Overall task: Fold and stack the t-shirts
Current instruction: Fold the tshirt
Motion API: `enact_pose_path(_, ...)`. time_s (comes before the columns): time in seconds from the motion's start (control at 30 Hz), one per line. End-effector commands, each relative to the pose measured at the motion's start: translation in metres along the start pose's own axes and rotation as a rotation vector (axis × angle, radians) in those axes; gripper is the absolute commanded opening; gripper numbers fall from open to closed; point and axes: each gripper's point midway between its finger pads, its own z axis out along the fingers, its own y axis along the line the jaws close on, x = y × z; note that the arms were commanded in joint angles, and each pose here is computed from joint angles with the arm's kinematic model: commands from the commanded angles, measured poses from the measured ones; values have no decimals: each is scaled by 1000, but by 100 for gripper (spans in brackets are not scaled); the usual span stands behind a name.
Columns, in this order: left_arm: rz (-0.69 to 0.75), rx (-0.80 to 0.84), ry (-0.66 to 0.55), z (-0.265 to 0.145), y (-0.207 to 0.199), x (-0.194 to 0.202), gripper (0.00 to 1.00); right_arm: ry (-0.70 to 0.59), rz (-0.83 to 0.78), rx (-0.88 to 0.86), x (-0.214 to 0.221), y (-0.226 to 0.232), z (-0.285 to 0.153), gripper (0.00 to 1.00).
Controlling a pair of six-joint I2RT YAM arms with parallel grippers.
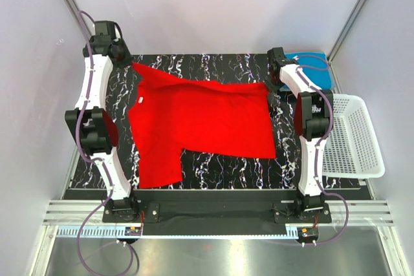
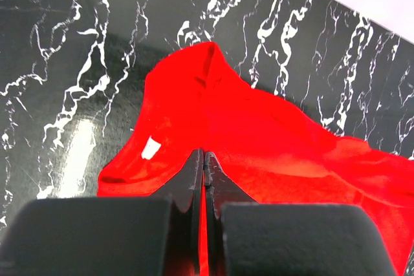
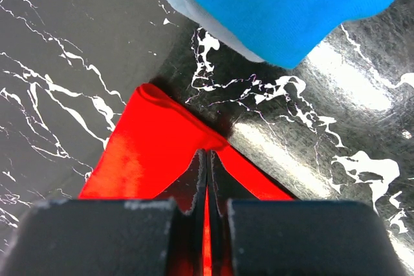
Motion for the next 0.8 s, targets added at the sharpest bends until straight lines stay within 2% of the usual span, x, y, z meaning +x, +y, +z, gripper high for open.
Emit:
enact_pose_path(0.0, -24, -12, -23, -3, 6, -15, 0, -59, 18, -104, -29, 25, -41, 0)
enact_pose_path(0.2, -7, -20, 6, 0, 10, -5, 0, -53, 8, -130, -30, 30, -50, 0)
enact_pose_path(0.5, -10, 5, 10, -2, 10, -7, 0, -94, -50, -269, -50, 65, -71, 0)
enact_pose_path(0.77, -25, 46, -78, 3, 4, -41, 0, -168, -81, -402, -68, 94, -84, 0)
